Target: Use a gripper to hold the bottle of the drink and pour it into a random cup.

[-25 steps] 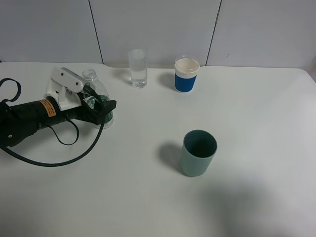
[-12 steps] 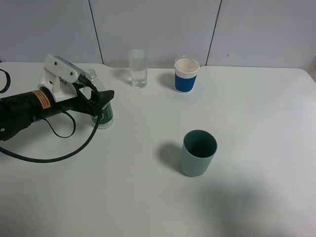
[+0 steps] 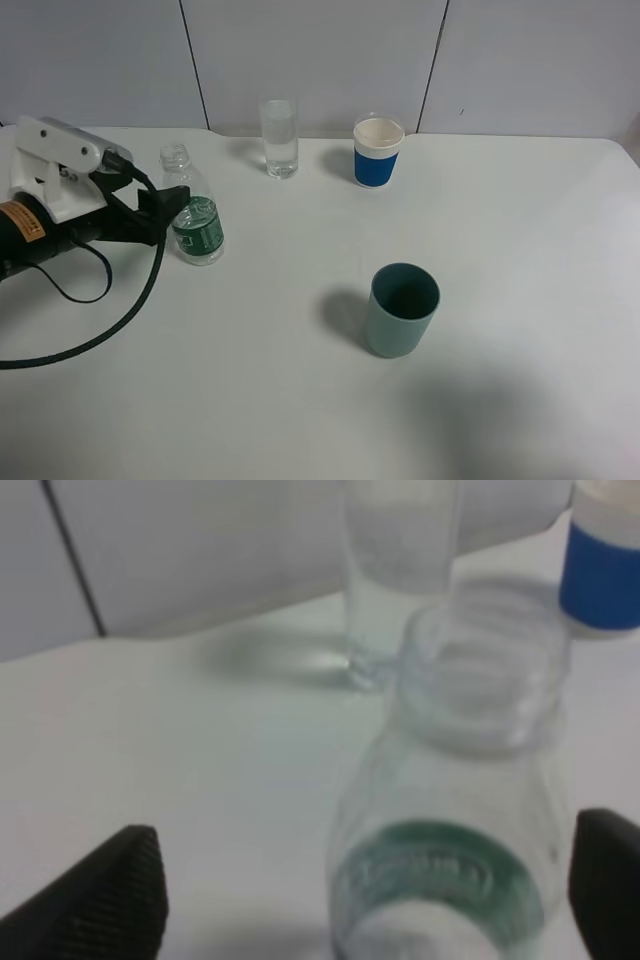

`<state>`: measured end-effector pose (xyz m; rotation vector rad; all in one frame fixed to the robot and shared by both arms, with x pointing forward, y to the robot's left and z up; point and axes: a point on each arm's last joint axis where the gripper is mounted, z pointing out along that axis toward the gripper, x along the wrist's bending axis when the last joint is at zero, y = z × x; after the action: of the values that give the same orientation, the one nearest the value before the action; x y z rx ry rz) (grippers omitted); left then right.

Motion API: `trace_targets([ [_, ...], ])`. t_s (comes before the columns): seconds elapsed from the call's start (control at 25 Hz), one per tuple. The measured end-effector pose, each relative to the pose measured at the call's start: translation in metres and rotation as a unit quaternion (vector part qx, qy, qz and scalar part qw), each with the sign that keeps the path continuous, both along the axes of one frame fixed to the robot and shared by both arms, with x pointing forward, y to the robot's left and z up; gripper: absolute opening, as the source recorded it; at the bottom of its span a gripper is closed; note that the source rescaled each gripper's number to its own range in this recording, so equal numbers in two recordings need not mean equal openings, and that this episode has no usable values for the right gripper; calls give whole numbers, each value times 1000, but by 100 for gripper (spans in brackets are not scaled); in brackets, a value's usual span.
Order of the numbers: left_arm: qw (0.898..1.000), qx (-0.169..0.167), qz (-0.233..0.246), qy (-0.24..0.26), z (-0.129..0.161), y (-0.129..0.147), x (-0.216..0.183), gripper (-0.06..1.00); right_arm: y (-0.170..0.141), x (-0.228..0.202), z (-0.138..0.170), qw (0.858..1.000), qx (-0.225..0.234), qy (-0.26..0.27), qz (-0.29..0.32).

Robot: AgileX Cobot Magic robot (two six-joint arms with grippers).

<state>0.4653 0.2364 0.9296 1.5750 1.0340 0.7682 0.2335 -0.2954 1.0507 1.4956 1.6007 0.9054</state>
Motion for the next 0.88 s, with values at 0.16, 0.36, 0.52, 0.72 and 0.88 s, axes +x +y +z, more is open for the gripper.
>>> trace_targets([
  [0.16, 1000, 4, 7, 11, 1, 6, -23, 59, 0, 0, 0, 1000, 0, 0, 0],
  [0.36, 999, -14, 32, 30, 4, 13, -44, 59, 0, 0, 0, 1000, 0, 0, 0],
  [0.52, 998, -28, 49, 37, 12, 16, -50, 59, 0, 0, 0, 1000, 0, 0, 0],
  [0.72, 997, -29, 68, 34, 27, 20, -52, 59, 0, 0, 0, 1000, 0, 0, 0],
  [0.88, 996, -17, 83, 35, 49, 22, -45, 59, 0, 0, 0, 1000, 0, 0, 0],
])
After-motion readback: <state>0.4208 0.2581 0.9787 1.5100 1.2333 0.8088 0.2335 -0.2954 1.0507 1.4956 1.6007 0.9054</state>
